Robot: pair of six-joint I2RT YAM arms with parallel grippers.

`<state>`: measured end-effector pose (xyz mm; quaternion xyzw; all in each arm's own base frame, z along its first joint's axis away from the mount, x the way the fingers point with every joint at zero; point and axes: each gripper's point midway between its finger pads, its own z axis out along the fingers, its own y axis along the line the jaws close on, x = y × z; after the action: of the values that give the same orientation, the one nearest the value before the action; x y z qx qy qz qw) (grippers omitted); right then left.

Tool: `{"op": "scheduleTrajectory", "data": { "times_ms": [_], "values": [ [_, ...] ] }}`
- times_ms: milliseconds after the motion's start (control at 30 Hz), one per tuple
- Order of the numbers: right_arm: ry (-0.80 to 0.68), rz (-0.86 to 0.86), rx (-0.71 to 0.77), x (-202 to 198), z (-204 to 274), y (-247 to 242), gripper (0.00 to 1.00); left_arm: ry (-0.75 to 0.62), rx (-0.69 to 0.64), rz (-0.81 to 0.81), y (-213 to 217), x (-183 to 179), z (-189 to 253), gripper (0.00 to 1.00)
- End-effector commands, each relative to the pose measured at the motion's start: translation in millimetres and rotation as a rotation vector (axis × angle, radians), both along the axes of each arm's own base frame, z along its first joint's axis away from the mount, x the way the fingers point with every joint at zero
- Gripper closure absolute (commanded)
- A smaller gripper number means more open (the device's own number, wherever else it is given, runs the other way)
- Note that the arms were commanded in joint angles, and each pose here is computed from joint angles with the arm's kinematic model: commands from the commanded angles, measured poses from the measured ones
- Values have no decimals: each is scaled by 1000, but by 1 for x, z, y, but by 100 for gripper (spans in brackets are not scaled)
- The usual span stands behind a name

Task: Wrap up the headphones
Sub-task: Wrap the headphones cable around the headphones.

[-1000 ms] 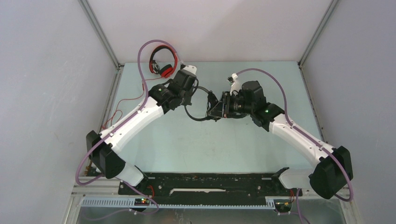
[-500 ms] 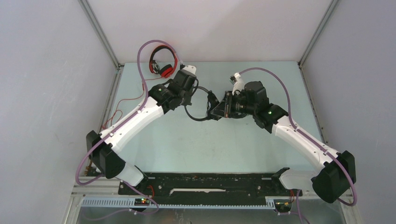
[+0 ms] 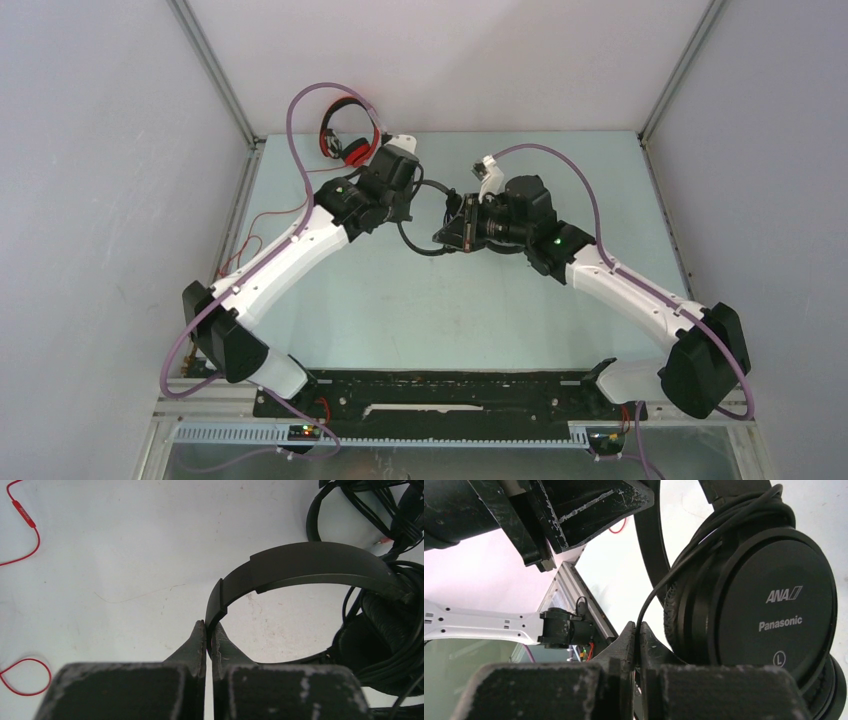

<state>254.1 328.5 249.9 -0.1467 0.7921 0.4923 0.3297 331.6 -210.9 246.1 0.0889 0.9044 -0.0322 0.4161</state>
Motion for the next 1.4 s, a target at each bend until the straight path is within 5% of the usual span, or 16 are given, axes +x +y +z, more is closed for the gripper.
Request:
{"op": "scheduleTrajectory", "data": {
  "times_ms": [0,233,533,833,1033,1367],
  "values": [
    [-93,-44,-45,10,7,-3,95,-87,-165,34,-8,12,45,100],
    [-160,-82,-75,11,7,-18,78,-77,-222,11,-12,9,52,100],
    [-206,-91,-48,4,29,-29,73,-72,-221,8,-10,5,54,100],
    [-206,-94,-42,-2,34,-33,76,-70,-223,15,-8,5,52,100],
    [-187,-70,4,1,34,-15,91,-72,-242,19,-11,5,54,100],
    [-192,-124,-68,18,-4,-17,93,-74,-305,20,-10,5,62,100]
  ]
}}
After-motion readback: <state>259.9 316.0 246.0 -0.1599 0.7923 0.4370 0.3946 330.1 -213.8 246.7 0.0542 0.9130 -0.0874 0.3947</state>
